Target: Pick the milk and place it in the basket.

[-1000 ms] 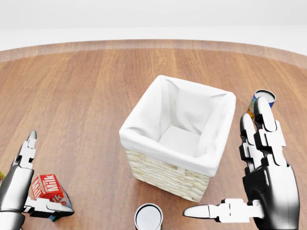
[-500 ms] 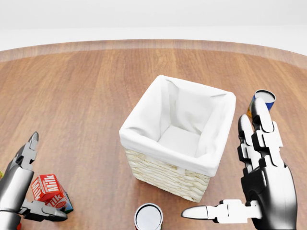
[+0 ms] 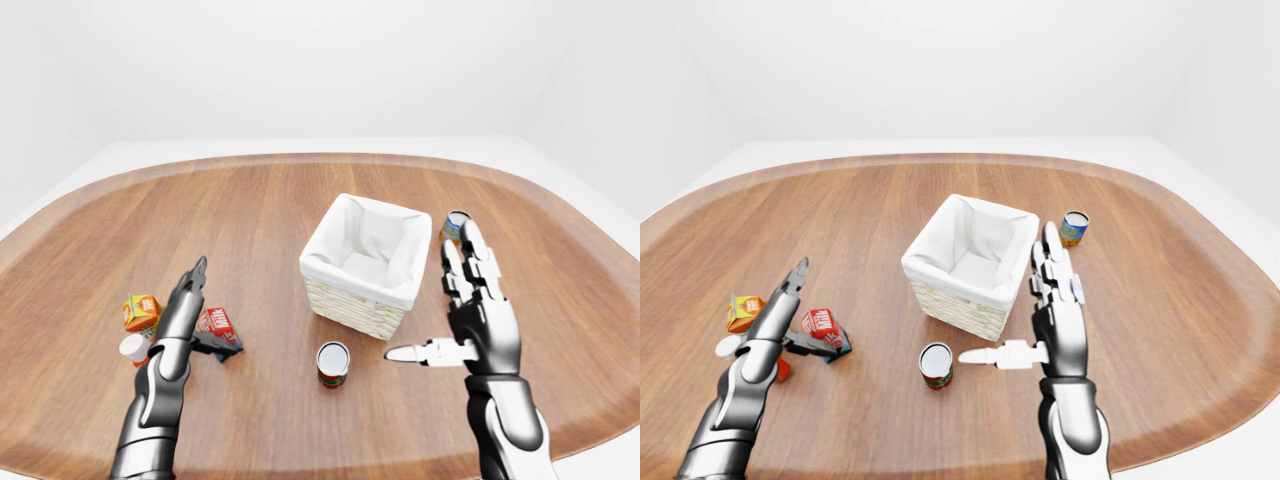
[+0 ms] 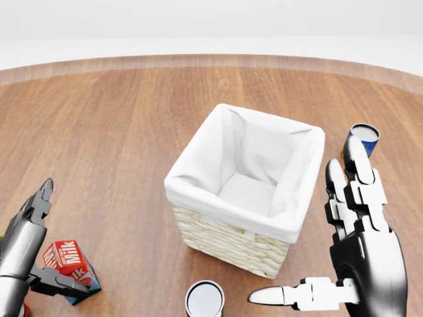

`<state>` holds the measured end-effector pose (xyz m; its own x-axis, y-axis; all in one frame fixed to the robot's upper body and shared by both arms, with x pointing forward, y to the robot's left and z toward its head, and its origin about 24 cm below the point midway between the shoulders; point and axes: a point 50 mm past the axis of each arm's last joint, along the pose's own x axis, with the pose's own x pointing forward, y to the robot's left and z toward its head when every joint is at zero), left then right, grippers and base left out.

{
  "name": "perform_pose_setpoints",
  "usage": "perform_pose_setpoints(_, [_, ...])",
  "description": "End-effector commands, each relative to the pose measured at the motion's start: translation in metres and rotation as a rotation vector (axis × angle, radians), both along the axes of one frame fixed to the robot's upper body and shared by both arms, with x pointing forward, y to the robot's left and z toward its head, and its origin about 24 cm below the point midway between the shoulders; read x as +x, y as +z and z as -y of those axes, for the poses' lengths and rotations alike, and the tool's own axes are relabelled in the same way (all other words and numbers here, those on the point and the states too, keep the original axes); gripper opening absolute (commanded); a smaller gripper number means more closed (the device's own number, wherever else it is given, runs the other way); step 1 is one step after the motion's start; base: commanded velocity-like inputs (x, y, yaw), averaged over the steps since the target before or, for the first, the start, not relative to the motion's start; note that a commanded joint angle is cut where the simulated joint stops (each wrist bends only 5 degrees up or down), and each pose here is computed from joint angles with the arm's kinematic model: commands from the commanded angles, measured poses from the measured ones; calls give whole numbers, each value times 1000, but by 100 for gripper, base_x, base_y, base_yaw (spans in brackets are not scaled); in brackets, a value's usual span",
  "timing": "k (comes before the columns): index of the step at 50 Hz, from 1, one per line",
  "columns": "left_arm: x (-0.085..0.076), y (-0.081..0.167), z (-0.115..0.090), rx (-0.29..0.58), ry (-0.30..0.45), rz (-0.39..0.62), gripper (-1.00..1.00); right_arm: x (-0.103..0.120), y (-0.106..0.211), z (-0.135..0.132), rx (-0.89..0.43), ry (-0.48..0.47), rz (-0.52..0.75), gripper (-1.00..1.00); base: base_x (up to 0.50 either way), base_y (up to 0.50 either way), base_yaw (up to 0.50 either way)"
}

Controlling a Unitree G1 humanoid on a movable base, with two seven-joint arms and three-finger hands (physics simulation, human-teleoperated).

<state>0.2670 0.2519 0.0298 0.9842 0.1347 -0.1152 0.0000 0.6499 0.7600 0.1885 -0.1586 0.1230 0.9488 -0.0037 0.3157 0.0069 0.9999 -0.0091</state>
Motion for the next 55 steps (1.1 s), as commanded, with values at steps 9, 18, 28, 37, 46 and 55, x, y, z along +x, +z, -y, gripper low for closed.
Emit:
perform_pose_setpoints(9, [21, -22, -19, -20, 79, -115, 100, -1, 1, 0, 3, 0, 3, 100, 0, 0, 0])
perform_pose_setpoints(18, [17, -51, -26, -88, 102, -299, 100, -1, 2, 1, 6, -4, 5, 100, 0, 0, 0])
perform_pose_setpoints(28, [15, -67, -22, -90, 111, -387, 100, 0, 2, 2, 10, -8, 6, 100, 0, 0, 0])
perform_pose_setpoints(37, [17, -77, -11, -114, 88, -463, 92, 0, 2, 2, 15, -12, 7, 100, 0, 0, 0])
perform_pose_setpoints(46, [11, -83, -8, -158, 77, -495, -100, 0, 2, 2, 19, -13, 6, 100, 0, 0, 0])
perform_pose_setpoints(55, [15, -78, -10, -154, 86, -470, -100, 0, 2, 1, 16, -9, 3, 100, 0, 0, 0])
